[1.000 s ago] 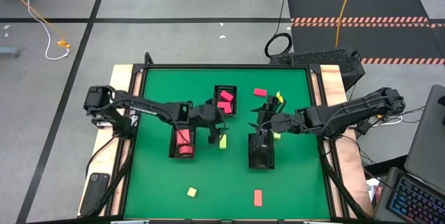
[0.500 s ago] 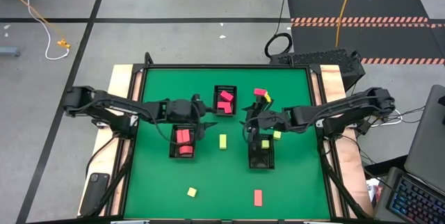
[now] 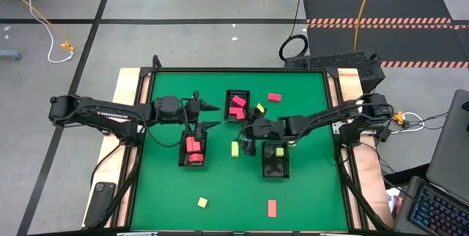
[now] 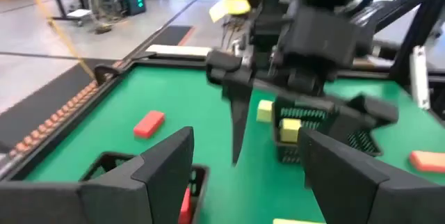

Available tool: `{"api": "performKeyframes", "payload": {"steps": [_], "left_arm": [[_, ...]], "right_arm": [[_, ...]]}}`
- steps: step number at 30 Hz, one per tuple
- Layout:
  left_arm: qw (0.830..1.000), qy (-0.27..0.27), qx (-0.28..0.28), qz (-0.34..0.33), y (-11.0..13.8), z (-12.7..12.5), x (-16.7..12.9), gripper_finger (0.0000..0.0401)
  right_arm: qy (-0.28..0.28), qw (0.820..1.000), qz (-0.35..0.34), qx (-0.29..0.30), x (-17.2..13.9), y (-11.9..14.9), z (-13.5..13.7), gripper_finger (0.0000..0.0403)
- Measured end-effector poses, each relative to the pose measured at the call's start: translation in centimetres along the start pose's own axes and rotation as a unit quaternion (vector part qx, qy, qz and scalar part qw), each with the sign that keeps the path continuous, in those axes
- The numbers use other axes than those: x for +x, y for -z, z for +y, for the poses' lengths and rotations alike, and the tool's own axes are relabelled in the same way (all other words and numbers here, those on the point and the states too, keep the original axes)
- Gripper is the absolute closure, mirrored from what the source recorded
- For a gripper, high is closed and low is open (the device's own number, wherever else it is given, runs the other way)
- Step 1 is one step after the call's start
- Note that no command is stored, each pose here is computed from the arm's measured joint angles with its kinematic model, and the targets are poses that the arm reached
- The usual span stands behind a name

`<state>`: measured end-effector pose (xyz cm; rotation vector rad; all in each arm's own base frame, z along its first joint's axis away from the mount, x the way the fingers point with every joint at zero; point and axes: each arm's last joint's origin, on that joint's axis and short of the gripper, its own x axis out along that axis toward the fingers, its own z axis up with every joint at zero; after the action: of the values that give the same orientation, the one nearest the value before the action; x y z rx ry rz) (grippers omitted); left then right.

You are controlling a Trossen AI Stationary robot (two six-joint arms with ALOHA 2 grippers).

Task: Sort & place blocks by color
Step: Put the green block into the bottom right black bin

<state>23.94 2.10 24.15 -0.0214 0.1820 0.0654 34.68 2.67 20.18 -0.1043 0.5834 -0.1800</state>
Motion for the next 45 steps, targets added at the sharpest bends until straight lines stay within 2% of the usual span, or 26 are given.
{"api": "performKeyframes", "payload": {"steps": [4,11,19,31,41,45], "left_arm": [[1.0,0.008,-0.018,0.013,1.7,-0.2,-0.3,0.0144],[0.999,0.015,-0.035,0.011,3.2,-0.5,-0.7,0.0144],[0.999,0.024,-0.041,0.02,3.7,-1.0,-0.8,0.0144],[0.998,0.026,-0.043,0.022,3.7,-1.2,-0.8,0.0144],[0.999,0.025,-0.043,0.023,3.7,-1.2,-0.8,0.0144],[0.999,0.025,-0.043,0.023,3.7,-1.2,-0.8,0.0144]], "right_arm": [[-0.021,1.0,0.019,-0.008,1.8,0.1,1.4,0.004],[-0.026,0.996,0.084,-0.027,3.7,1.0,2.5,0.0006],[-0.061,0.993,0.099,-0.016,3.7,1.2,2.6,0.0003],[-0.058,0.992,0.109,-0.007,3.7,2.6,2.6,0.0003],[-0.061,0.994,0.088,-0.002,3.8,2.2,2.6,0.0003],[-0.061,0.993,0.097,-0.004,4.7,3.1,2.9,0.0003]]}}
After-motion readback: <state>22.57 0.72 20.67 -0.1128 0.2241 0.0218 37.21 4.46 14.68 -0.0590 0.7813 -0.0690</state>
